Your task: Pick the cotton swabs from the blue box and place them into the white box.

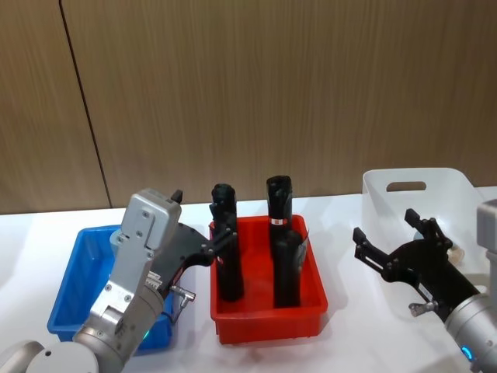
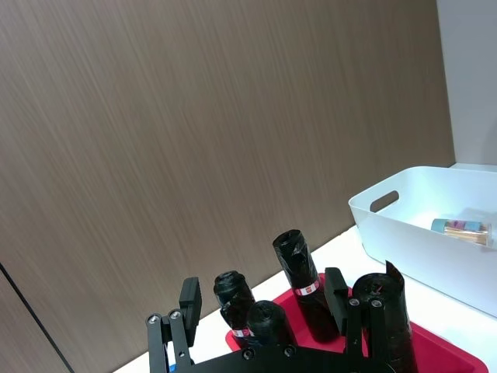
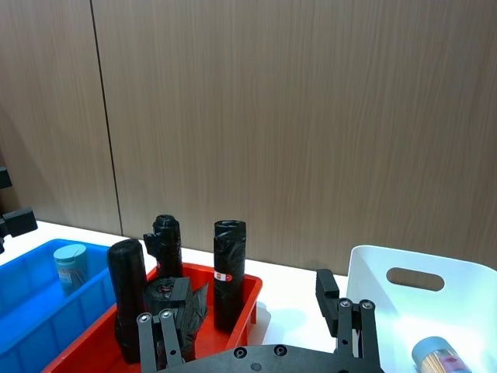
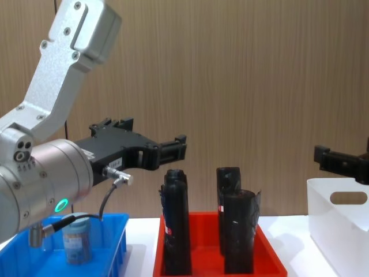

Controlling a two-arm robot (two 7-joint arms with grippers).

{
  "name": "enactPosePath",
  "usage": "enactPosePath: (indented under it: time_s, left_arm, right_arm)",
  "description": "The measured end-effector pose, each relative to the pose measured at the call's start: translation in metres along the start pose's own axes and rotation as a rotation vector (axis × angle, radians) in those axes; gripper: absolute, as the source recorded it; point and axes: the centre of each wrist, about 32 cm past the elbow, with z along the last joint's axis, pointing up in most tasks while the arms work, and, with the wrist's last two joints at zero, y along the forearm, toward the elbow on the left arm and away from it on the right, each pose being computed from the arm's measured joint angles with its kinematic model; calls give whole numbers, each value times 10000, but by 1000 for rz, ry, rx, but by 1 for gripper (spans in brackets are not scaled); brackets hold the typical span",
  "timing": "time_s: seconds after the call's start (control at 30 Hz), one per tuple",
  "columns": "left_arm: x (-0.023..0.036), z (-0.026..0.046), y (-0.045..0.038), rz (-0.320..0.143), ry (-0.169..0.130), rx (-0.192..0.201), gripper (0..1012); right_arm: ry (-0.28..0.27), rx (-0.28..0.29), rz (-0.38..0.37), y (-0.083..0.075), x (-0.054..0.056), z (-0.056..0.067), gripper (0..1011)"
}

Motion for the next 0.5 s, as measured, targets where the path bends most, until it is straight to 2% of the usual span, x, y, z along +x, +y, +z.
enactPosePath:
  time_s: [0.33, 0.5]
  left_arm:
    - [1, -1, 0, 0, 0, 1, 1004]
    - [1, -1, 0, 0, 0, 1, 1004]
  right_arm:
    - [14, -15, 11, 0, 13, 3, 1002]
    - [37, -44, 32, 7, 41, 19, 1002]
